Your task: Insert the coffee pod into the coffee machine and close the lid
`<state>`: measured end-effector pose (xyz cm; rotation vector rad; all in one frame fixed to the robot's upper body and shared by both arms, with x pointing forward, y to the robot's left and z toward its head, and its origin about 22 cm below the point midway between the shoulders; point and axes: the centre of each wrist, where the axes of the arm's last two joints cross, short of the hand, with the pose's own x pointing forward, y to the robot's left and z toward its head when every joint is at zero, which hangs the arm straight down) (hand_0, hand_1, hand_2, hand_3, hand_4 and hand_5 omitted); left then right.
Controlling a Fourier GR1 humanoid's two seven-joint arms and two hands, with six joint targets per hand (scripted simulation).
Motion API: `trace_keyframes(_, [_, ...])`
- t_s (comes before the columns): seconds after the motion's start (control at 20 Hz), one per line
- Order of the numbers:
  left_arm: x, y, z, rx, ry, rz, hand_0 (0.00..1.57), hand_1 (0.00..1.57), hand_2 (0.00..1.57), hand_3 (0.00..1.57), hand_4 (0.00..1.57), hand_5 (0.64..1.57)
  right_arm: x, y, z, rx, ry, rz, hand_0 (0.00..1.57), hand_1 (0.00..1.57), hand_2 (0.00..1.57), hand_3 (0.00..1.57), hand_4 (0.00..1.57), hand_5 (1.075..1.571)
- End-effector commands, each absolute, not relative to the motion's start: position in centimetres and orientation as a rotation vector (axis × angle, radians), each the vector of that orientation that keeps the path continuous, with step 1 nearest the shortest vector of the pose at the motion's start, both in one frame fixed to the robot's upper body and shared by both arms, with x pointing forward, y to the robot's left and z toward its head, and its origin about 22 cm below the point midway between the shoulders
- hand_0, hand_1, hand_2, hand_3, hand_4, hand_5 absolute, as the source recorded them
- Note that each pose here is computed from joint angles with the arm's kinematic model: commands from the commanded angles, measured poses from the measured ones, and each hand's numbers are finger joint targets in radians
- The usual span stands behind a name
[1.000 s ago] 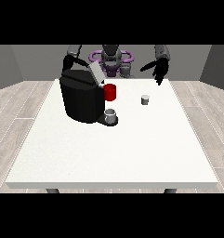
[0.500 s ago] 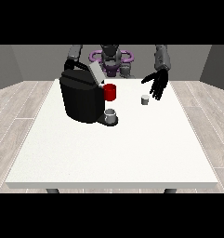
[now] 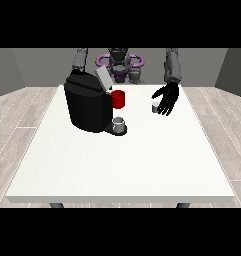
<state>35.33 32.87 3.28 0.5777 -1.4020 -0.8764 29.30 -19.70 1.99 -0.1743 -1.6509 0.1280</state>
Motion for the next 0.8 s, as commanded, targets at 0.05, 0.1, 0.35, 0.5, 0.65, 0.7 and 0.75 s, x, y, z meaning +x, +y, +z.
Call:
trace_keyframes(0.05, [35.8,31.8,2.4,0.642,-1.403,-0.984,0.84,0.84,0.92,0.76,0.30,1.571,31.1,-20.7,3.3,-0.193,-1.609,0.112,0.00,0.00,0.00,0.00,0.00,1.571])
trace_keyframes(0.1, [36.2,30.6,2.6,0.682,-1.438,-1.003,0.89,0.89,0.96,0.82,0.38,1.571,30.8,-20.1,2.2,-0.182,-1.608,0.136,0.00,0.00,0.00,0.00,0.00,1.571])
trace_keyframes(0.35, [36.8,29.8,2.3,0.718,-1.362,-1.124,0.92,0.92,1.02,0.84,0.41,1.571,31.0,-20.6,1.1,-0.164,-1.620,0.136,0.00,0.00,0.00,0.00,0.00,1.571])
trace_keyframes(0.5, [37.1,32.7,2.5,0.754,-1.299,-1.157,0.83,0.83,1.00,0.86,0.34,1.571,29.5,-17.7,0.7,-0.130,-1.640,0.160,0.00,0.00,0.00,0.00,0.00,1.571])
trace_keyframes(0.65, [37.4,29.4,1.8,0.759,-1.245,-1.278,0.88,0.88,1.00,0.82,0.28,1.571,31.6,-18.4,1.4,-0.159,-1.612,0.115,0.00,0.00,0.00,0.00,0.00,1.571])
trace_keyframes(0.7, [35.8,31.6,-0.5,0.765,-1.159,-1.249,0.76,0.76,0.93,0.77,0.35,1.571,29.5,-19.1,-0.2,-0.108,-1.593,0.146,0.00,0.00,0.00,0.00,0.00,1.571])
trace_keyframes(0.75, [35.9,32.2,-0.1,0.746,-1.162,-1.263,0.75,0.75,0.94,0.81,0.37,1.571,30.3,-21.7,0.7,-0.141,-1.585,0.143,0.00,0.00,0.00,0.00,0.00,1.571])
